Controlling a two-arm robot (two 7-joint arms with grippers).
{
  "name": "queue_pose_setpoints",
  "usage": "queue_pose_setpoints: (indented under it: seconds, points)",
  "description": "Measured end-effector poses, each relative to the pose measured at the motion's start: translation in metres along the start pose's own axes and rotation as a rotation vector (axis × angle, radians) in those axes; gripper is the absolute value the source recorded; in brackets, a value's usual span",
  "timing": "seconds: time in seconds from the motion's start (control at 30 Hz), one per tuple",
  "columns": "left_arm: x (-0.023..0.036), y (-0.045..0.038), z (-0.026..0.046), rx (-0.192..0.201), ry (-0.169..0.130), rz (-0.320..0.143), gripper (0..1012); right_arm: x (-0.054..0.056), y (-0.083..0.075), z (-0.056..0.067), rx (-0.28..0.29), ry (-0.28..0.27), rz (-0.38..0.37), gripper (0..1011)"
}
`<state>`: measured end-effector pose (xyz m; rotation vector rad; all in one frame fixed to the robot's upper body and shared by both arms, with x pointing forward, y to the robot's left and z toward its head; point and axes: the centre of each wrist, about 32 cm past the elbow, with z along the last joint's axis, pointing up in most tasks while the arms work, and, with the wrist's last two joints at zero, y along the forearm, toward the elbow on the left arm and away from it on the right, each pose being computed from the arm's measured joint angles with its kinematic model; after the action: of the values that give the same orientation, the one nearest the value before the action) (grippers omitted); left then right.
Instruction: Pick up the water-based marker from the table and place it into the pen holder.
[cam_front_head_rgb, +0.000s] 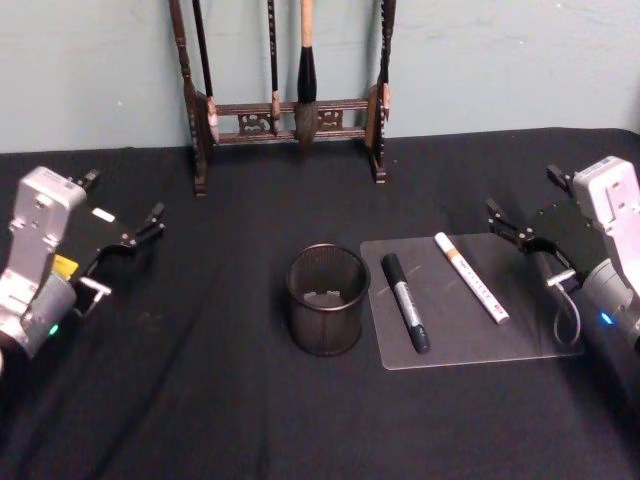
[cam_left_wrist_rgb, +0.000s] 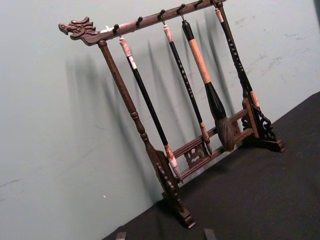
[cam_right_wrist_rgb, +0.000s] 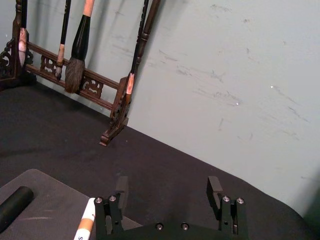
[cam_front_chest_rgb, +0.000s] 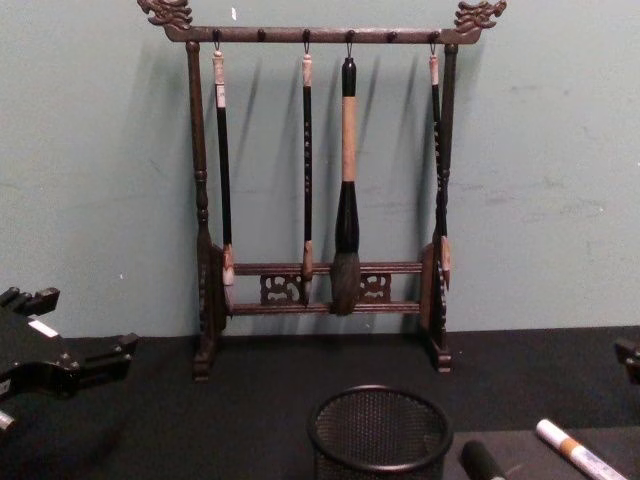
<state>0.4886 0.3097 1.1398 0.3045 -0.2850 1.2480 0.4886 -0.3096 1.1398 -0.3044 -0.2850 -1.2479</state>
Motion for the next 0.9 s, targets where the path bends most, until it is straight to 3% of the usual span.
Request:
queue_pose_setpoints:
  seconds: [0.63,0.9]
  points:
    - [0.0000,0.0000,0.0000,0.000,0.000,0.000,1001,0.0001,0.0000,0.0000,0.000,0.000,0.001,1003]
    - [0.0000,0.0000,0.0000,0.000,0.000,0.000,1001,0.0043,0.0005,0.0097,-0.017,0.061,0.060,1003]
